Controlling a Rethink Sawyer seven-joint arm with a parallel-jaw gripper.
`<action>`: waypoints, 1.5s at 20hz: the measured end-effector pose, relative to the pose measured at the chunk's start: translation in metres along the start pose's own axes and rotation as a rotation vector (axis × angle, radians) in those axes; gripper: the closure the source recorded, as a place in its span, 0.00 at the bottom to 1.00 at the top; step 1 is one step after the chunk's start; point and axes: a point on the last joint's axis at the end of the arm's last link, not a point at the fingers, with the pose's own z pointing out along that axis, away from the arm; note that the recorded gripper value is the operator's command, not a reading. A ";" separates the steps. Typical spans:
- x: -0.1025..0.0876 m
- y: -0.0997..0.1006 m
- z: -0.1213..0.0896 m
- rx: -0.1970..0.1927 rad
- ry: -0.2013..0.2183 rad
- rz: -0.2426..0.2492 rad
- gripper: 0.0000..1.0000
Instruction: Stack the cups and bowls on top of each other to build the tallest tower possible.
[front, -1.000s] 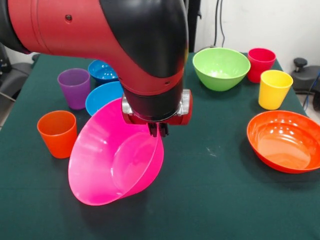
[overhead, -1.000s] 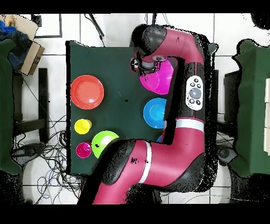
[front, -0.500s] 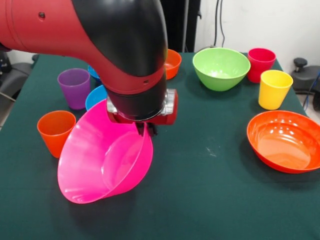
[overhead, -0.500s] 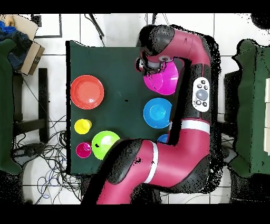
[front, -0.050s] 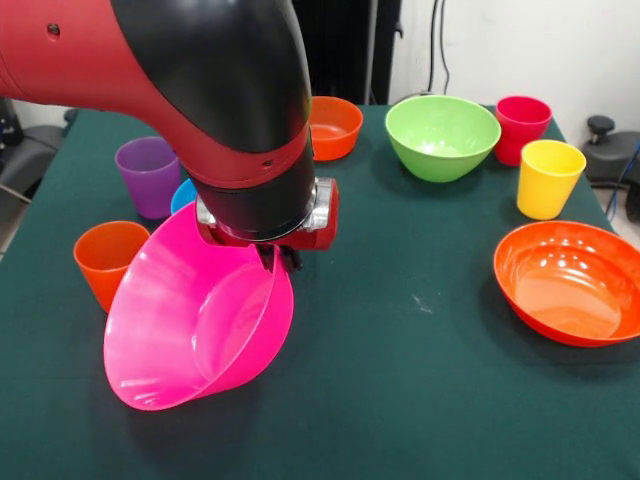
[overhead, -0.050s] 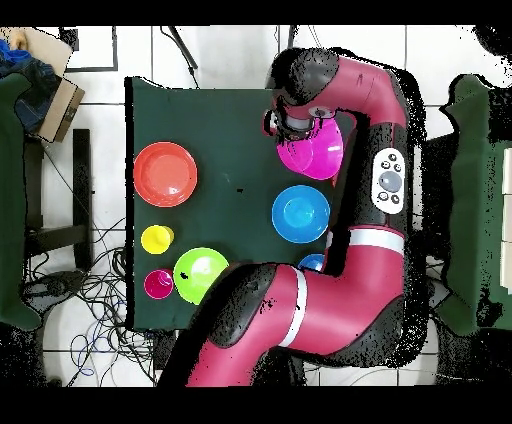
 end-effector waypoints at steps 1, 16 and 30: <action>0.000 0.000 0.000 0.000 0.000 0.000 1.00; -0.004 0.000 0.024 -0.009 0.035 0.003 1.00; -0.009 -0.003 0.018 -0.015 0.068 0.014 1.00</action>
